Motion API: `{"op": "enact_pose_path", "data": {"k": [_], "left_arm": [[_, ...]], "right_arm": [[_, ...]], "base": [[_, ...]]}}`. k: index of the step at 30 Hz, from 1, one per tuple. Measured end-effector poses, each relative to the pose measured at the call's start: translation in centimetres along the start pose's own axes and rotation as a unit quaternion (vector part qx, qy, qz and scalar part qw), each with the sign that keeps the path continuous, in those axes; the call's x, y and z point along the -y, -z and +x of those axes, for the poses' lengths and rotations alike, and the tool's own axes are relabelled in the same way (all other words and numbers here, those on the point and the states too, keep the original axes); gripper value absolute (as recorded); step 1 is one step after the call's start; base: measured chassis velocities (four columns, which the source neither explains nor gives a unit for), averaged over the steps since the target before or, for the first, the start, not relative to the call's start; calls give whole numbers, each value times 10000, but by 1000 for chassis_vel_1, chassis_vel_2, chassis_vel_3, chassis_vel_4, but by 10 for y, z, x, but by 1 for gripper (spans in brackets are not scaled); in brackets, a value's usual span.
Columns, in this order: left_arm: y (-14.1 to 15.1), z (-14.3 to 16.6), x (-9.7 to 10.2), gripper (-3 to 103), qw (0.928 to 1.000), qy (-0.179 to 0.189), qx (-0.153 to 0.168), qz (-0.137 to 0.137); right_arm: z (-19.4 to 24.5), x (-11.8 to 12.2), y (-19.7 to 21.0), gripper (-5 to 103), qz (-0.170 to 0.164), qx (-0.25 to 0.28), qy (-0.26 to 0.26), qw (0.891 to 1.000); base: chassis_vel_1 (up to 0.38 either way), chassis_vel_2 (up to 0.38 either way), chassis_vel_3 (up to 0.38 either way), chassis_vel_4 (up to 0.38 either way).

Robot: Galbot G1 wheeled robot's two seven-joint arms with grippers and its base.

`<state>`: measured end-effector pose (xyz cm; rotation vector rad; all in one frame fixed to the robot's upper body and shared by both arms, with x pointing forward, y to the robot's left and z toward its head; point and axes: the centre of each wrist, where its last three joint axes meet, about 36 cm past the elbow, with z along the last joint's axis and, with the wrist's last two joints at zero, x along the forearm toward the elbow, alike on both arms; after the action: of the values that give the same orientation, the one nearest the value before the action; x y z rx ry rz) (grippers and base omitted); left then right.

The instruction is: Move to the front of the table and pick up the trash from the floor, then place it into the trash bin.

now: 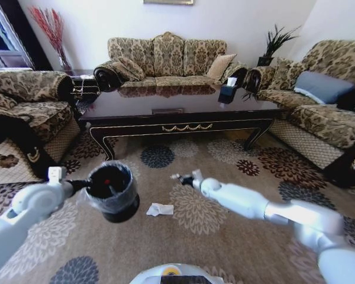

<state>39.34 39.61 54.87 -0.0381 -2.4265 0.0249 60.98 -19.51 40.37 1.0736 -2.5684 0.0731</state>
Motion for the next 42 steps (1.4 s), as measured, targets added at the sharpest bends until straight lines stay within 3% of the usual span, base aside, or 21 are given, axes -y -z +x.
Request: {"op": "enact_pose_path", "data": {"k": [2,4,8,10,13,24,32,34,36,40,42], "left_arm": [[-5,-4,5,3,9999,-61,-87,-24],[-5,-4,5,3,9999,-69,-98,-25],[-9,-6,9,3,9998,-117,-130,-5],[-9,-6,9,3,9998,-123,-130,-4],[-7,-5,8,3,9999,-116,-127,-7],[1,2,7,3,10000,-95,-14,-23],[5,5,6,3,10000,-61,62,-5],[6,5,6,3,10000,-60,74,6],[6,5,6,3,10000,-62,77,11],[6,5,6,3,9999,-63,88,19],[6,5,5,3,9999,-62,90,20]], "right_arm": [[-8,-2,29,0,9,555,474,9973],[-10,-4,34,0,10,666,576,9961],[-30,-42,64,0,51,1179,1416,9829],[-32,-48,67,0,60,1217,1541,9805],[-39,-80,85,0,158,1344,2249,9649],[-47,-132,106,0,661,1094,3213,9383],[-43,-134,88,2,759,828,3305,9371],[-40,-129,85,13,756,780,3275,9386],[-39,-128,85,13,756,766,3273,9388],[-37,-123,82,35,751,707,3322,9376],[-37,-123,81,35,748,700,3331,9373]], "base": [[0,0,0,0],[0,0,0,0],[0,0,0,0],[0,0,0,0],[0,0,0,0],[0,0,0,0],[0,0,0,0],[0,0,0,0],[0,0,0,0],[0,0,0,0],[0,0,0,0]]}}
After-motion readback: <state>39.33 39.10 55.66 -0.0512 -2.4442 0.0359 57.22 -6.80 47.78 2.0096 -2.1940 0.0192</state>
